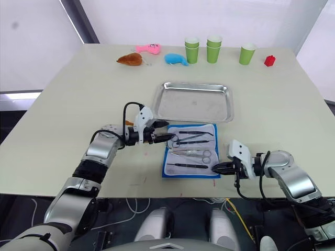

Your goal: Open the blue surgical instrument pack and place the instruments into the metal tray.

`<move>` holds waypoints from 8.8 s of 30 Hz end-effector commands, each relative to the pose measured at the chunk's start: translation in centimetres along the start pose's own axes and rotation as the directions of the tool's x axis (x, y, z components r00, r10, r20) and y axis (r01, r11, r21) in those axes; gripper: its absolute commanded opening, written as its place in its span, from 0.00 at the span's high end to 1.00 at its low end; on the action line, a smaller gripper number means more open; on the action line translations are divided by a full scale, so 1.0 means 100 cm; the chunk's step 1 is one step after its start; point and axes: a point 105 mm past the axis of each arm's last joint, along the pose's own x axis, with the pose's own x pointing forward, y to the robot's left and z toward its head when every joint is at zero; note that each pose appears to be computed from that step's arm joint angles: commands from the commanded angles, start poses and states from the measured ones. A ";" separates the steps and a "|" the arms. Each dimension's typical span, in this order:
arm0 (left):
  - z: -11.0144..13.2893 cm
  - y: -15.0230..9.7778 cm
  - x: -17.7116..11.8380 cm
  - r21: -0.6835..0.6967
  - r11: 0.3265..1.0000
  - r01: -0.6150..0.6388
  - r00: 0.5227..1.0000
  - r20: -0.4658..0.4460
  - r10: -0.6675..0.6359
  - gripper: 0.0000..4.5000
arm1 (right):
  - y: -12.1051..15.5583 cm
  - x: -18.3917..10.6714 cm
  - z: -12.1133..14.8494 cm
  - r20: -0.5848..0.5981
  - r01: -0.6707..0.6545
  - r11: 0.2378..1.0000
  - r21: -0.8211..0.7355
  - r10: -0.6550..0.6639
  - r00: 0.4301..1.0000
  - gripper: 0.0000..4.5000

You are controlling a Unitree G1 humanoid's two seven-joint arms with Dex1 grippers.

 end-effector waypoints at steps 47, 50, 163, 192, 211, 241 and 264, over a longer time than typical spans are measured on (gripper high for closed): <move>0.040 -0.011 -0.062 -0.005 1.000 -0.002 0.965 0.264 0.003 0.01 | -0.003 -0.024 0.058 0.288 0.070 0.996 -0.059 -0.050 0.956 0.06; 0.047 -0.014 -0.063 0.038 0.999 0.023 0.957 0.288 -0.032 0.01 | -0.007 -0.019 0.060 0.296 0.091 0.991 -0.094 -0.060 0.953 0.03; 0.019 -0.003 0.021 0.335 0.878 0.342 0.940 -0.125 -0.319 0.73 | -0.031 0.040 -0.006 0.109 0.122 0.991 -0.055 -0.115 0.987 0.00; 0.001 -0.010 0.025 0.217 0.876 0.430 0.889 -0.268 -0.370 0.73 | -0.031 0.041 -0.006 0.109 0.134 0.990 -0.054 -0.127 0.986 0.00; 0.004 -0.010 0.024 0.197 0.881 0.430 0.891 -0.250 -0.378 0.99 | -0.031 0.042 -0.007 0.106 0.136 0.989 -0.052 -0.130 0.986 0.00; 0.049 0.002 0.006 0.302 0.849 0.433 0.900 -0.194 -0.390 0.99 | -0.030 0.045 -0.010 0.079 0.112 0.993 -0.042 -0.108 0.991 0.00; 0.055 0.007 -0.013 0.318 0.843 0.434 0.899 -0.219 -0.380 0.99 | -0.027 0.048 -0.026 0.009 0.097 0.995 0.021 -0.097 0.995 0.00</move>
